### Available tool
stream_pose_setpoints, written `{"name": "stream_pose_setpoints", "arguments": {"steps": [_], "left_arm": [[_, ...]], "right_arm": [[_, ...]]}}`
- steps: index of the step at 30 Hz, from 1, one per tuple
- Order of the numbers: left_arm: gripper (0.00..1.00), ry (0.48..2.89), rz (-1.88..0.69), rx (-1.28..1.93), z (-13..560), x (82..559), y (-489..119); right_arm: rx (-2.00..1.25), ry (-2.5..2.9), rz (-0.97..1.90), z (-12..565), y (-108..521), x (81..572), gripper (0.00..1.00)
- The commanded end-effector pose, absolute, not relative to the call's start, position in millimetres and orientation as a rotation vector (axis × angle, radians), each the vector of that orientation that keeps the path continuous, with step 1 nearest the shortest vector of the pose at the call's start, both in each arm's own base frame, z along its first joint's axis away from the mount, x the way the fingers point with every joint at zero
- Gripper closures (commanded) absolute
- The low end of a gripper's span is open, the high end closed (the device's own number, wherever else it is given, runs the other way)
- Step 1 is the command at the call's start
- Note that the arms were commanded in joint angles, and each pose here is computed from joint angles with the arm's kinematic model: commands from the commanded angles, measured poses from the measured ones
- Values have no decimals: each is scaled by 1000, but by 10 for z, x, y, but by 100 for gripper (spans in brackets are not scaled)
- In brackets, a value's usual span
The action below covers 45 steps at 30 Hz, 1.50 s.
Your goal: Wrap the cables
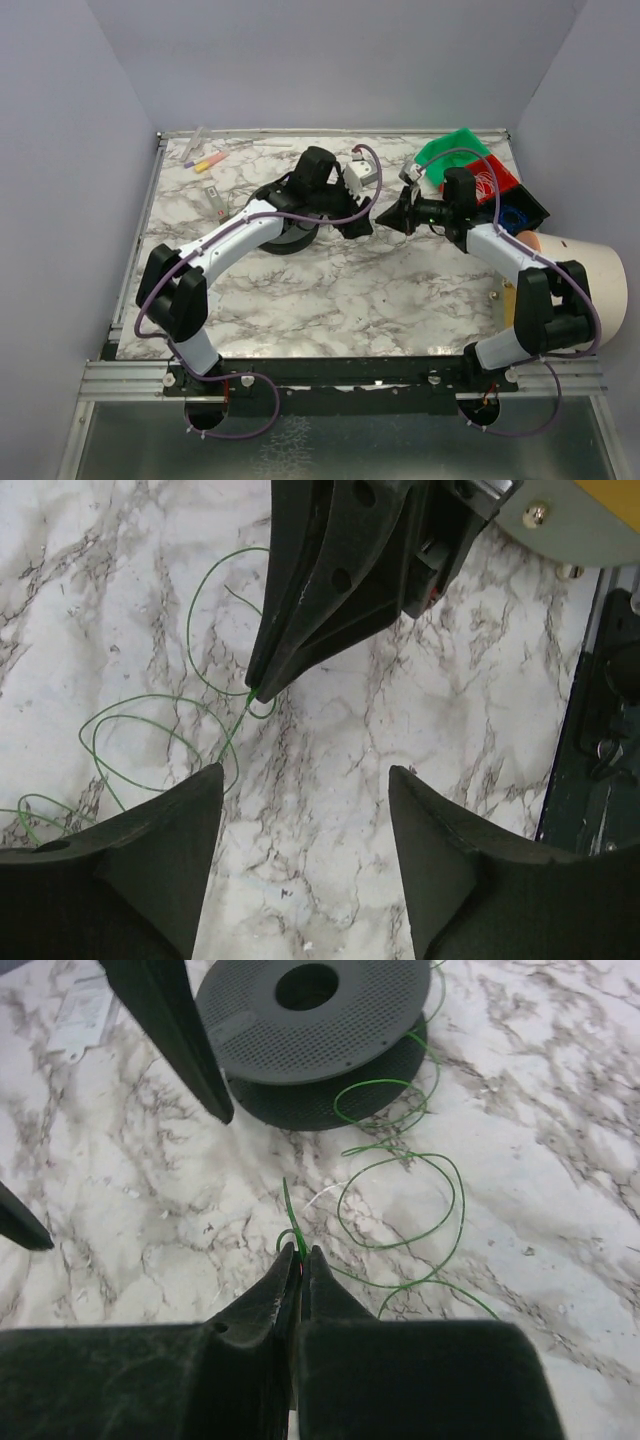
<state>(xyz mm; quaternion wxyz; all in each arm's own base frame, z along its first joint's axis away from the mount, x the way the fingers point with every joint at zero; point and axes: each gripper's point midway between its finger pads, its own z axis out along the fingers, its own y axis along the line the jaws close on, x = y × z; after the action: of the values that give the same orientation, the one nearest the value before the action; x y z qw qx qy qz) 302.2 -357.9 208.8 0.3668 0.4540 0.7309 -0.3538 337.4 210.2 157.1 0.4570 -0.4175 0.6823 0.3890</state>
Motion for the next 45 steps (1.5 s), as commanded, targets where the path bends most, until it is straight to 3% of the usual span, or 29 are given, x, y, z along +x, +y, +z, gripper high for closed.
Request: {"name": "stream_pose_setpoints", "arguments": {"steps": [1, 4, 6, 23, 28, 37, 40, 44, 45], "left_arm": [[39, 1970, -1042, 999, 2076, 3099, -3757], [54, 2034, -990, 902, 1937, 3260, -3770], [58, 2062, -978, 872, 1833, 3326, -3796], [62, 1975, -1122, 848, 2061, 3492, -3877], [69, 1970, -1124, 836, 2064, 3535, -3840], [71, 1955, -1188, 869, 2058, 3466, -3869], [79, 1956, -1197, 871, 2040, 3464, -3881], [100, 1960, -1214, 872, 2022, 3459, -3898], [100, 1959, -1215, 869, 2033, 3461, -3901]], "right_arm": [[-820, 1683, 846, 1825, 2023, 3660, 100], [-789, 1680, 880, 1883, 2045, 3639, 99], [-779, 1678, 903, 1908, 2061, 3618, 99], [-811, 1704, 1010, 1782, 2143, 3530, 100], [-798, 1712, 1065, 1803, 2175, 3485, 99], [-799, 1711, 1098, 1818, 2197, 3458, 100], [-800, 1710, 1118, 1829, 2210, 3441, 99], [-803, 1707, 1137, 1836, 2222, 3420, 100], [-805, 1706, 1141, 1836, 2225, 3416, 100]]}}
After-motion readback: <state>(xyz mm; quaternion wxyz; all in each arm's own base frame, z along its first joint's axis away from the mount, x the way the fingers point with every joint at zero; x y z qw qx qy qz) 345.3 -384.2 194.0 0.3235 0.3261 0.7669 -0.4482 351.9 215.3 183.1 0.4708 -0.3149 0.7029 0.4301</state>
